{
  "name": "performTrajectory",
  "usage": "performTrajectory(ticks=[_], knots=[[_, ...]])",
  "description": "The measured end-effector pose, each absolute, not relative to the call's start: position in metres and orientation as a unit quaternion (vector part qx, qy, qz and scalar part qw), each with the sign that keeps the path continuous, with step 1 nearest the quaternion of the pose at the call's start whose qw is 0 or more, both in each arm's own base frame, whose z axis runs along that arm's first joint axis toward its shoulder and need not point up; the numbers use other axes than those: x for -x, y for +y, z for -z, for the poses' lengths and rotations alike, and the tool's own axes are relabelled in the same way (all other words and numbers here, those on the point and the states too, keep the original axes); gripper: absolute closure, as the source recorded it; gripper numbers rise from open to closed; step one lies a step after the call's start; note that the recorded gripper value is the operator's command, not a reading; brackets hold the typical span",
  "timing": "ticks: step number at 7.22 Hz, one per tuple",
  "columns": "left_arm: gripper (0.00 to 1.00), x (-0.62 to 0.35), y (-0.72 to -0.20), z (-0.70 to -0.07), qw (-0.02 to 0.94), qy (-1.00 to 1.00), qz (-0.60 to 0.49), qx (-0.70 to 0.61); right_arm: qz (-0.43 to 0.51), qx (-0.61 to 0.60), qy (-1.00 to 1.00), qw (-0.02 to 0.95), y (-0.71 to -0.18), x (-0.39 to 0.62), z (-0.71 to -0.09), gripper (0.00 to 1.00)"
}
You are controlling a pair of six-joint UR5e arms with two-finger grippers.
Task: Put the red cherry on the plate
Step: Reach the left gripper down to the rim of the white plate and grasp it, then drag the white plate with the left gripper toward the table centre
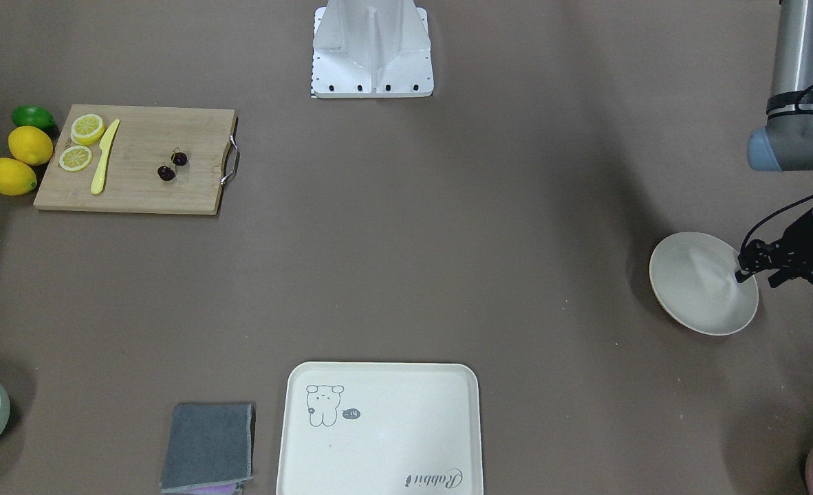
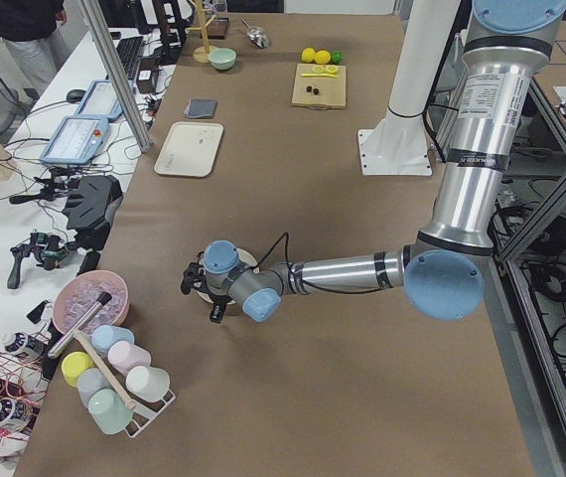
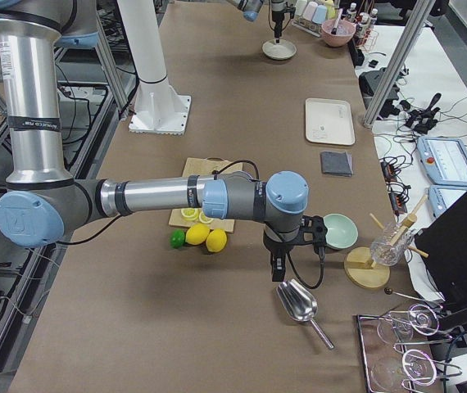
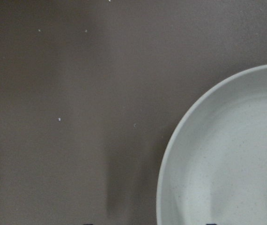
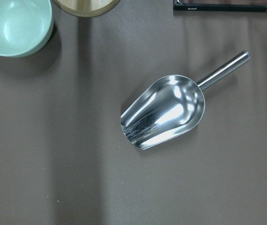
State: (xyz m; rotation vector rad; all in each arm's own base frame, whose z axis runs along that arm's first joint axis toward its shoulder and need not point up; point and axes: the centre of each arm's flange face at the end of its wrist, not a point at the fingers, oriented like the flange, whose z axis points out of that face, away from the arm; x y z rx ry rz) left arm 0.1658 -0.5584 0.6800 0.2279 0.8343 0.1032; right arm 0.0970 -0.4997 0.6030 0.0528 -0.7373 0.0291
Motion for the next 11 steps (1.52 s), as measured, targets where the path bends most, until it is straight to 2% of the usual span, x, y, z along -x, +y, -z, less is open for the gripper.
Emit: performTrajectory(ticks=[1,2,5,8,10,11], knots=[[0.92,-0.166,-0.558,-0.68,0.907,0.404,-0.051,-0.111,-0.015,-0.026,-0.36,0.932,-0.499,-0.097,-0.603,0.0],[1.0,-0.166,-0.558,-0.68,0.906,0.405,-0.051,-0.111,-0.015,-0.026,-0.36,0.932,-0.499,-0.097,-0.603,0.0],[1.0,-0.151,-0.565,-0.673,0.902,0.415,-0.036,-0.111,-0.014,-0.028,-0.36,0.932,-0.499,-0.097,-0.6,0.0],[1.0,-0.094,-0.603,-0.638,0.882,0.466,0.028,-0.068,-0.007,-0.043,-0.365,0.93,-0.5,-0.096,-0.589,0.0],[1.0,-0.099,-0.621,-0.6,0.866,0.495,0.054,-0.046,0.0,-0.06,-0.374,0.925,-0.501,-0.094,-0.582,0.0],[1.0,-0.131,-0.628,-0.56,0.857,0.51,0.074,-0.03,0.003,-0.068,-0.377,0.924,-0.503,-0.091,-0.574,0.0]])
